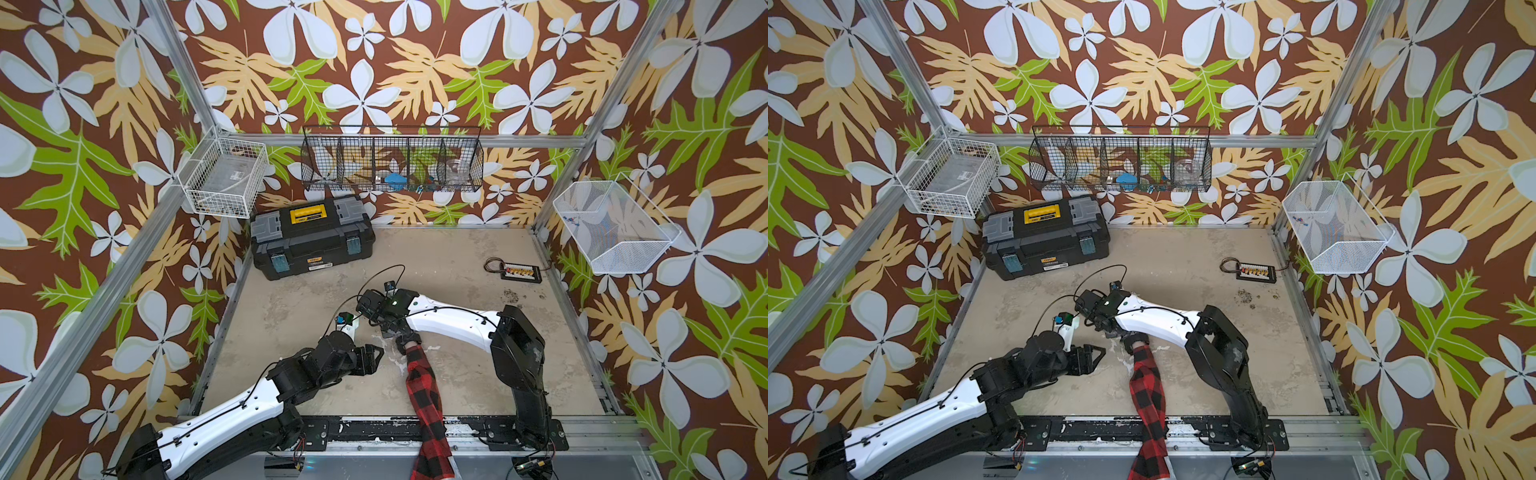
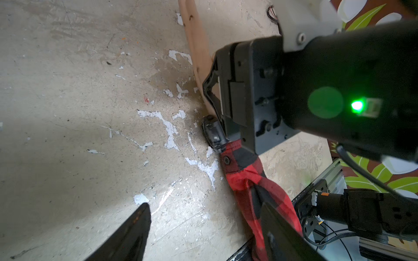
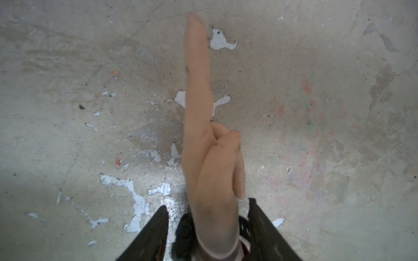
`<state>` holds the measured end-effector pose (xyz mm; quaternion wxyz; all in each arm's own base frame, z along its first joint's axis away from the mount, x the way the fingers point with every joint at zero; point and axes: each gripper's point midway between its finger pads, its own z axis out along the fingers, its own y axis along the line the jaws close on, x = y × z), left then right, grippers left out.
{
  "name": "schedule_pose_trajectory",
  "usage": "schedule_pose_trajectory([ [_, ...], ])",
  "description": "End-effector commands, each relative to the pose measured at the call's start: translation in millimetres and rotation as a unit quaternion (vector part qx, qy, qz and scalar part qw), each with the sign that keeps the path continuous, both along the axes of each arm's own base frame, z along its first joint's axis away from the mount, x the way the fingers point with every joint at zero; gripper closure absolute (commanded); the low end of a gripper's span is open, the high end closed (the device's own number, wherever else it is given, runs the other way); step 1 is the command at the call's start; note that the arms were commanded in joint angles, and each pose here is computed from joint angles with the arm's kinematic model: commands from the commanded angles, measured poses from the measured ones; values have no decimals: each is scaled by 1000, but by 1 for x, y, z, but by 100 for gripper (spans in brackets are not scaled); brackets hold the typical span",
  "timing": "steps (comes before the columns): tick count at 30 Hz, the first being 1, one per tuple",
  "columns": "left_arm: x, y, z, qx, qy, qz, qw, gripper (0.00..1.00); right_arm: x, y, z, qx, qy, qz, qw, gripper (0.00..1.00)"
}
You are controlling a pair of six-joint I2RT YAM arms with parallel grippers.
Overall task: Take off the watch
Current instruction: Adjust the hand at the center of the board.
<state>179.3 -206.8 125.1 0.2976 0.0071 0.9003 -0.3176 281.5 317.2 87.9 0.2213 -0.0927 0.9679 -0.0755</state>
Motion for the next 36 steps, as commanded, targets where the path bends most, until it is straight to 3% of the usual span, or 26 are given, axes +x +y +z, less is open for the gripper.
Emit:
schedule_pose_trajectory([
  [1, -1, 2, -4, 6, 6, 2, 1000, 22, -5, 11, 7, 42, 9, 3, 999, 40],
  [7, 2, -2, -4, 4, 14, 7, 1000, 22, -18, 39, 28, 189, 22, 44, 981, 40],
  [10, 7, -8, 2, 5, 13, 8, 1000, 22, -16, 27, 41, 214, 11, 39, 976, 40],
  [16, 25, -23, 12, 15, 20, 23, 999, 22, 0, -21, 58, 239, -17, 14, 971, 40],
  [25, 58, -68, 9, 4, 43, 24, 999, 22, 9, -89, 52, 243, -29, -15, 969, 41],
  [29, 75, -80, -4, 18, 58, 29, 998, 22, 11, -110, 50, 248, -33, -21, 968, 41],
  [36, 101, -95, -26, -8, 91, 20, 996, 23, 18, -126, 49, 237, -33, -19, 971, 41],
])
